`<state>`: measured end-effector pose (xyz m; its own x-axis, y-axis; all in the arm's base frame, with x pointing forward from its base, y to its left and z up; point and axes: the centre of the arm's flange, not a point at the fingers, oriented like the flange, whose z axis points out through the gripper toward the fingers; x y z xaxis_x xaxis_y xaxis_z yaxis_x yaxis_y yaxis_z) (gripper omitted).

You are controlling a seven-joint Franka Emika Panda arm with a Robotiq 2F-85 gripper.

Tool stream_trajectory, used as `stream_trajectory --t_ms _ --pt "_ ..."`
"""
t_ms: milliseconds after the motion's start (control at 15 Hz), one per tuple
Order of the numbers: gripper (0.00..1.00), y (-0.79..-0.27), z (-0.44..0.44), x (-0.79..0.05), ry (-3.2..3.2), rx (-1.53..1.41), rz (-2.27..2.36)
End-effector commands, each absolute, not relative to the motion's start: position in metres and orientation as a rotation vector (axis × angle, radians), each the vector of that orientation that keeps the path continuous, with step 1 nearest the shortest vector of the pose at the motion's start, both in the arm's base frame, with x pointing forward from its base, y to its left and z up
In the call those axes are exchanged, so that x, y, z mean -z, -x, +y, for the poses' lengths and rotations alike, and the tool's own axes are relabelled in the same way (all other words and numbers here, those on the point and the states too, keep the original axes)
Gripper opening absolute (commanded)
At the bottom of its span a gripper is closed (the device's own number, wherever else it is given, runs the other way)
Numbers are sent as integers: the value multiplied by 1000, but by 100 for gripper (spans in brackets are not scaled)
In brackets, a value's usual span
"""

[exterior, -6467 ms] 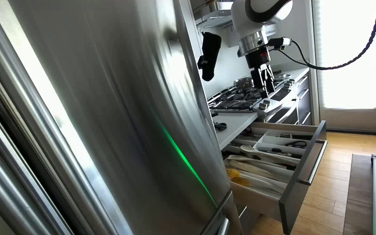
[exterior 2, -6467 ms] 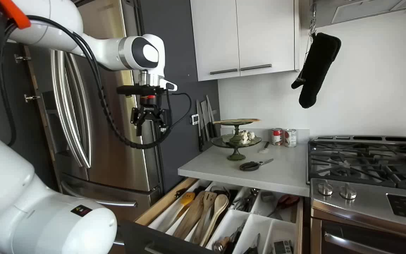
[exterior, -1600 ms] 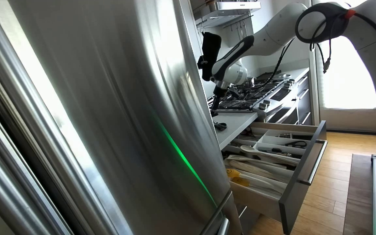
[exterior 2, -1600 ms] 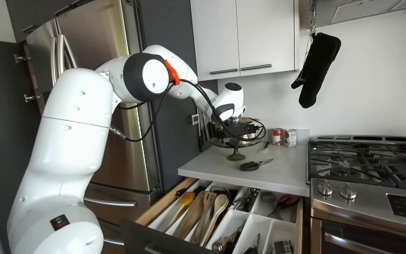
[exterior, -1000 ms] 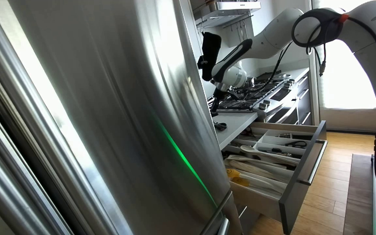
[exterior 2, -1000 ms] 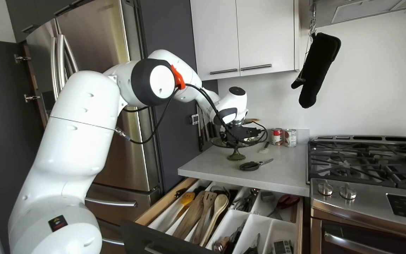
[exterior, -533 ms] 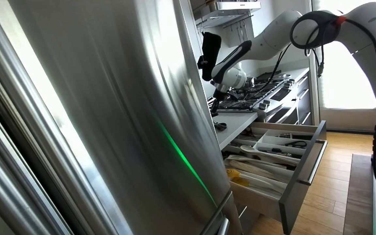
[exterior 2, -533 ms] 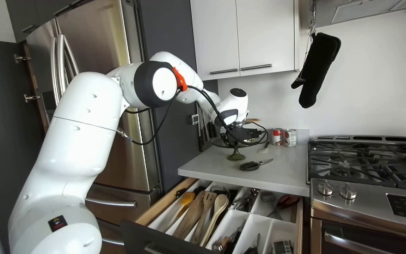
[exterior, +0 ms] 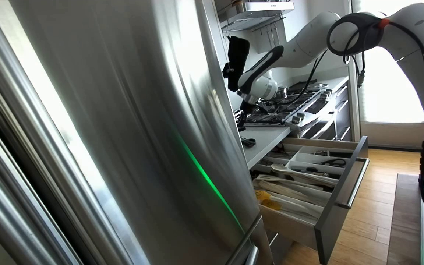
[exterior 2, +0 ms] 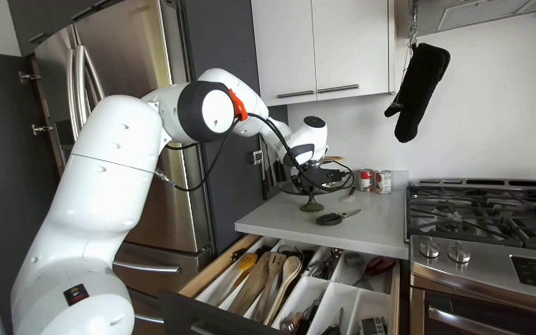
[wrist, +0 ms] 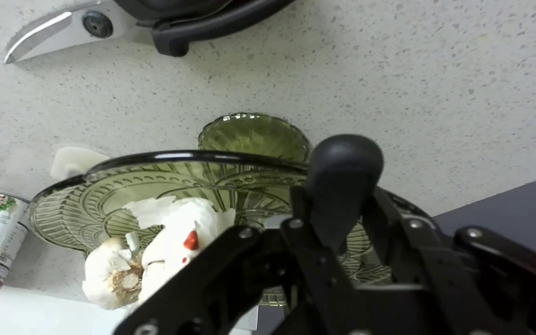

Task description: Put the straight spatula in the open drawer

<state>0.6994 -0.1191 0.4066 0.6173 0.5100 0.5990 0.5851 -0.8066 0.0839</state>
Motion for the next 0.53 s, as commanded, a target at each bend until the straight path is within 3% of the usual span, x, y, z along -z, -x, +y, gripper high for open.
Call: stream_trajectory --t_ms 0,467 --pt "9 -697 -121 -412 2675 971 -956" --pt "9 -672 -119 -431 2553 1052 -997"
